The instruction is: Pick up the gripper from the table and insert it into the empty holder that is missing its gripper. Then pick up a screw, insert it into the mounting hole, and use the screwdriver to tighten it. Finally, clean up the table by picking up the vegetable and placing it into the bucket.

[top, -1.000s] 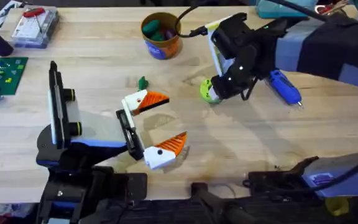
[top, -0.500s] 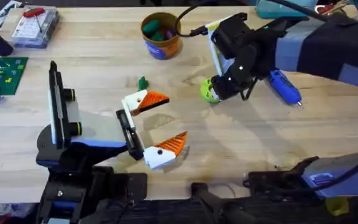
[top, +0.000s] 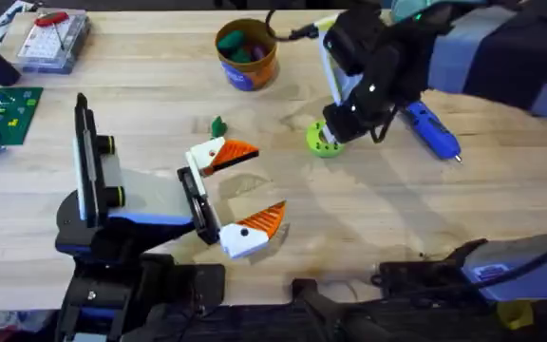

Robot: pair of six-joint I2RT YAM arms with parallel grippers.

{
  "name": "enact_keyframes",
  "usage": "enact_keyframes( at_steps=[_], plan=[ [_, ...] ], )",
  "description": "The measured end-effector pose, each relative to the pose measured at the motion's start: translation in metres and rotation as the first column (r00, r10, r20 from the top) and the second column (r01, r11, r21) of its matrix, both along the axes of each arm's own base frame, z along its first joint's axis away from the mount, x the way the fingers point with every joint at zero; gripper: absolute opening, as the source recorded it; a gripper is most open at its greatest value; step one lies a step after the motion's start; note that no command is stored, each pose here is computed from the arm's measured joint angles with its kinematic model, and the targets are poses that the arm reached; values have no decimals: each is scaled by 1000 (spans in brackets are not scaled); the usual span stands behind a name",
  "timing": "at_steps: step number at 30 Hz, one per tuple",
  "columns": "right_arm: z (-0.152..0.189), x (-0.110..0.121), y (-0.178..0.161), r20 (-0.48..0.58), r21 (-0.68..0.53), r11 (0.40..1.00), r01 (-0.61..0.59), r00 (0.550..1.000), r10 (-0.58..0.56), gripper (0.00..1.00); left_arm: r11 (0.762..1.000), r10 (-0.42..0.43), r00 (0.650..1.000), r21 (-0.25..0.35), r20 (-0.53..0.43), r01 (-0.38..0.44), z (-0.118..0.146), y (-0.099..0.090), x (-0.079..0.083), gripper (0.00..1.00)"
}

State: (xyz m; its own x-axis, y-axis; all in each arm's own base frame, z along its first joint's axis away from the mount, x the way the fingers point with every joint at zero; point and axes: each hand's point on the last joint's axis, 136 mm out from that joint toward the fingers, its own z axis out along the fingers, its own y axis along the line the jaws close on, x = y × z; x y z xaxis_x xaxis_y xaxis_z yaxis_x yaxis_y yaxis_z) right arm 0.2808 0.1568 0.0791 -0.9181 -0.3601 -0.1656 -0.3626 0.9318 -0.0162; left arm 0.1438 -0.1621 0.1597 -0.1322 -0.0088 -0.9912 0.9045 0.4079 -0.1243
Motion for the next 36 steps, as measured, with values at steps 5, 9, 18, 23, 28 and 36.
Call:
enact_keyframes(
  at_steps=[5, 9, 18, 23, 28, 36],
  plan=[
    [35, 3, 2, 14, 5, 1000, -11, 1000, 11, 5, 1000, 0, 1000, 0, 0, 0, 0, 0, 0, 986],
    [73, 9, 5, 53, 22, 1000, -19, 998, 18, 5, 1000, 0, 1000, 0, 0, 0, 0, 0, 0, 986],
    [151, 13, 7, 135, 49, 997, -66, 989, 59, 5, 1000, 0, 1000, 0, 0, 0, 0, 0, 0, 986],
    [194, 16, 22, 234, 87, 988, -128, 967, 105, 5, 1000, 0, 1000, 0, 0, 0, 0, 0, 0, 986],
    [225, 4, 58, 321, 110, 957, -267, 921, 220, 5, 1000, 0, 1000, 0, 0, 0, 0, 0, 0, 986],
    [205, -33, 130, 295, 54, 846, -530, 818, 494, 5, 1000, 0, 1000, 0, 0, 0, 0, 0, 0, 986]
  ],
)
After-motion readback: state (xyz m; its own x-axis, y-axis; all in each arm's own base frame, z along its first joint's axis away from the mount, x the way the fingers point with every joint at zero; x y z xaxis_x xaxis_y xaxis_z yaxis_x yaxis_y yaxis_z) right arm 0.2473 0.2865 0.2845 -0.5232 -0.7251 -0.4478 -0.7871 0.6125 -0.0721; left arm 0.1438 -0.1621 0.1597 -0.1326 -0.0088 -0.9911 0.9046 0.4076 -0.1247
